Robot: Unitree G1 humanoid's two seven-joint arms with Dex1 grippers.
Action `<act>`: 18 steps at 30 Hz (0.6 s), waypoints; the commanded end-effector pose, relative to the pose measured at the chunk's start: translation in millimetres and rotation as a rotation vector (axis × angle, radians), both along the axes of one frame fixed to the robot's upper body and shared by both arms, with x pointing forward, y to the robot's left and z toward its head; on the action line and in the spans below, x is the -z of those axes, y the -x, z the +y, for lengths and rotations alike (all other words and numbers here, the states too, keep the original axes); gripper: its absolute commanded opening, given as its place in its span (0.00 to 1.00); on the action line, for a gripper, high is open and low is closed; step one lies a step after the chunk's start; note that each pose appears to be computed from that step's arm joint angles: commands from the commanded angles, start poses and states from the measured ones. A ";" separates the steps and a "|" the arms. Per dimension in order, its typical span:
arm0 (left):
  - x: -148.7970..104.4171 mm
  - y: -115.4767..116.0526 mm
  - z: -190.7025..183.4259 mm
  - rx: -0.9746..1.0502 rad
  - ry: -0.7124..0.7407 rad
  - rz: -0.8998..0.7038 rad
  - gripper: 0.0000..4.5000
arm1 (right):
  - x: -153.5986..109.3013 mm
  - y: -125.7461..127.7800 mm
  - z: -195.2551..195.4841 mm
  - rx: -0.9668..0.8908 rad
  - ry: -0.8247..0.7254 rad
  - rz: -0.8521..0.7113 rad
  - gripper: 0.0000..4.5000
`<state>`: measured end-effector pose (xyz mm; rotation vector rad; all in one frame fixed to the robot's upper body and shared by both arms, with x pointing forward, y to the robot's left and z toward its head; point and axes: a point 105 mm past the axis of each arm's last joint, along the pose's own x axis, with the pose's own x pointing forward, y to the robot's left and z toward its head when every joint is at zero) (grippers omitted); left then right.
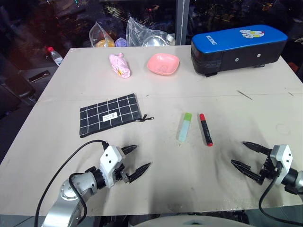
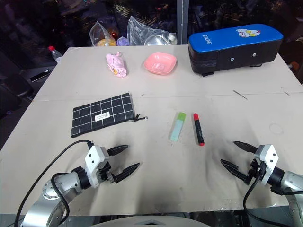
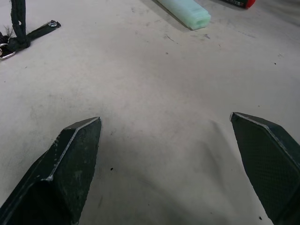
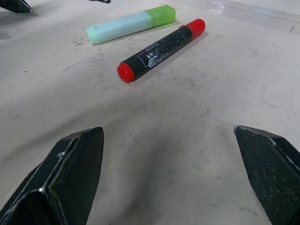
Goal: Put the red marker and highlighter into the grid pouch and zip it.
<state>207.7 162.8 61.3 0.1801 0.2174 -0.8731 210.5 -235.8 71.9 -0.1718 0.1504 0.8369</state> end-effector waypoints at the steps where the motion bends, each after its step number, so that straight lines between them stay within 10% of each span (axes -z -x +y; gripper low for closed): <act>1: -11.2 -1.6 -1.9 0.014 0.007 -0.048 0.99 | -8.6 -1.1 -3.7 0.003 0.011 -0.040 1.00; 18: -10.6 -3.1 5.3 0.027 0.010 -0.058 0.99 | -10.2 -0.9 2.1 -0.005 -0.007 -0.057 1.00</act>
